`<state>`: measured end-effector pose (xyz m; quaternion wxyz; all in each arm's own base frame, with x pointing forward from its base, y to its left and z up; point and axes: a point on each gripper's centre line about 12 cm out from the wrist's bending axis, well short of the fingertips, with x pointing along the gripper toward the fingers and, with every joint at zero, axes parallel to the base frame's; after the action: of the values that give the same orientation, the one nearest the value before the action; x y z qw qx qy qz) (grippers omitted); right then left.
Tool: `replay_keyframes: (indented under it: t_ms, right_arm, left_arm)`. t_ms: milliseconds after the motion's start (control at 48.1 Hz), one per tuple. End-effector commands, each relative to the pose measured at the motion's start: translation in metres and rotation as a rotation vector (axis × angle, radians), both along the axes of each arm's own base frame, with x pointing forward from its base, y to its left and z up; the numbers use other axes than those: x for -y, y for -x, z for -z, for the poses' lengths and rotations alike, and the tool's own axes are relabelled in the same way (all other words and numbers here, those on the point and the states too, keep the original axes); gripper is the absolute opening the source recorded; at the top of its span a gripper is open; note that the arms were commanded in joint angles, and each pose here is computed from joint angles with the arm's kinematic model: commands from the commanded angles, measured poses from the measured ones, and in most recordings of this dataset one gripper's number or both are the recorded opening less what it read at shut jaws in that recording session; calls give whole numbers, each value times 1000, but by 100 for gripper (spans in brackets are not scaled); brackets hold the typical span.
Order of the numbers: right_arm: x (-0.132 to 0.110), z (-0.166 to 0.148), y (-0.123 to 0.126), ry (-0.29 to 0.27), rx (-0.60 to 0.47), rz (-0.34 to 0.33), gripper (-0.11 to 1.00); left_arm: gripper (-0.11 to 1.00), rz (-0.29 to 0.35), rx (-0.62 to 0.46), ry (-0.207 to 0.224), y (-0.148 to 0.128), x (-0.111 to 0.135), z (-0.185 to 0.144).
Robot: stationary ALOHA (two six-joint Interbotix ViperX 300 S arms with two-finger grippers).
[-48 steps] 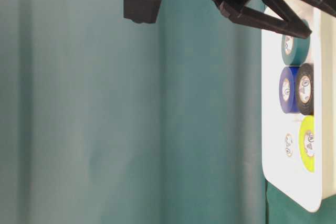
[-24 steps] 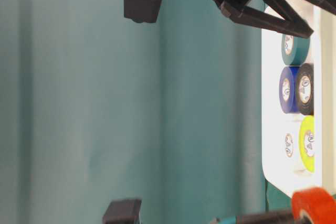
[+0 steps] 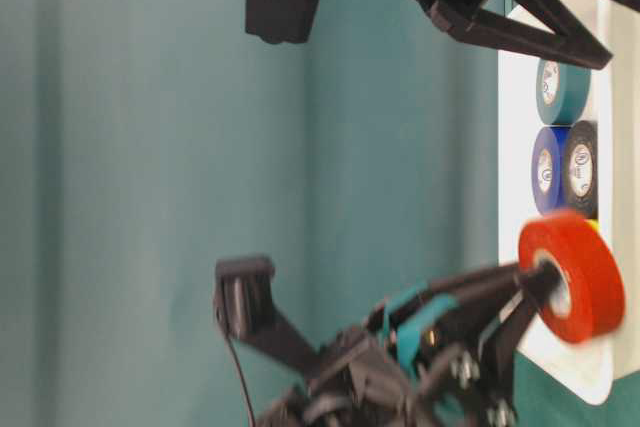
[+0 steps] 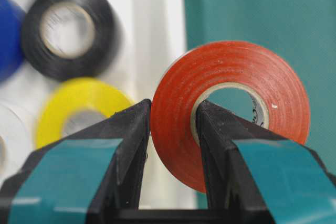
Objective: Put the tape alternately from left to right into the white case.
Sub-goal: 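Carry the red roll into the tray's right side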
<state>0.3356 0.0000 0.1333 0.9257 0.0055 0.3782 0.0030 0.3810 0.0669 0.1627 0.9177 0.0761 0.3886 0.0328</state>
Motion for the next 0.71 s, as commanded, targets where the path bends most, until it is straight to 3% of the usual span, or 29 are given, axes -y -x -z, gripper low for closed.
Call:
replay_keyframes:
  t_ms: [0, 686]
  right_arm:
    - [-2, -6, -3, -6, 22, -5, 87]
    - [-6, 1, -4, -16, 19, -20, 87]
  left_arm:
    - [25, -19, 64, -17, -16, -12, -19]
    - [25, -105, 125, -30, -78, -65, -22]
